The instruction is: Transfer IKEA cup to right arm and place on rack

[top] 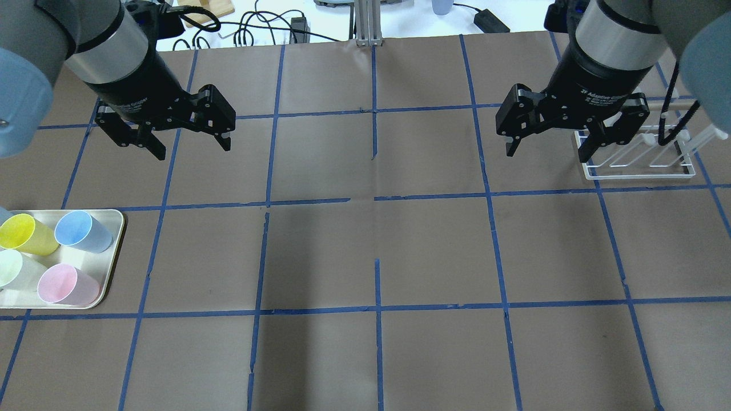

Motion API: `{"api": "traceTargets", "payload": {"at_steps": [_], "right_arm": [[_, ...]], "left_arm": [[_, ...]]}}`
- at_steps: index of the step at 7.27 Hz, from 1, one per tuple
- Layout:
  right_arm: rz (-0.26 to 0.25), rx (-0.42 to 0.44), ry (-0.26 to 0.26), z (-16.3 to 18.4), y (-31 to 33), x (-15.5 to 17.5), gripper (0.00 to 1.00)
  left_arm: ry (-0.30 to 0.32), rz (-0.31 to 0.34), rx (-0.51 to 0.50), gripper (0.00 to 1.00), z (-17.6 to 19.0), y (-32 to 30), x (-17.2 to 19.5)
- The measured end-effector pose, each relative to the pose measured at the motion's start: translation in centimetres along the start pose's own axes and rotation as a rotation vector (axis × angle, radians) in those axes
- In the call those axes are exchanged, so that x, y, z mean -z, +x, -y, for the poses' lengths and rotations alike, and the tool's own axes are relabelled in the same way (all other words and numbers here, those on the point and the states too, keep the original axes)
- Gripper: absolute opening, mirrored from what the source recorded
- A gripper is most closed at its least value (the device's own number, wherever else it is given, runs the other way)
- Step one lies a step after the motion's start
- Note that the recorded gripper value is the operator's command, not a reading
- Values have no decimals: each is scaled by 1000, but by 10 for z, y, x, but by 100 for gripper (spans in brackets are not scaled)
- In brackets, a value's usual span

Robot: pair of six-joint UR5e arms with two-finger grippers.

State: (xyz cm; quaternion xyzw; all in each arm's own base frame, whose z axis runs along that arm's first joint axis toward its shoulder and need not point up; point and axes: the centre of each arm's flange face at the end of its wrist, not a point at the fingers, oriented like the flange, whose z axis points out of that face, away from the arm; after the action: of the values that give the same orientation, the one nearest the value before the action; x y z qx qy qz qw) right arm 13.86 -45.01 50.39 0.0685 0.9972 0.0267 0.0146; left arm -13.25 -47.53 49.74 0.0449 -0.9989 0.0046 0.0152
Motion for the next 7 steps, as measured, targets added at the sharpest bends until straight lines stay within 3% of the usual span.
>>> {"api": "traceTargets", "payload": {"at_steps": [5,7], "right_arm": [[4,2,0,-1,0,4,100],[56,5,-8,4,-4,1,100]], "left_arm": [[3,5,0,100,0,0,0],[4,6,1,100,0,-1,1]]}}
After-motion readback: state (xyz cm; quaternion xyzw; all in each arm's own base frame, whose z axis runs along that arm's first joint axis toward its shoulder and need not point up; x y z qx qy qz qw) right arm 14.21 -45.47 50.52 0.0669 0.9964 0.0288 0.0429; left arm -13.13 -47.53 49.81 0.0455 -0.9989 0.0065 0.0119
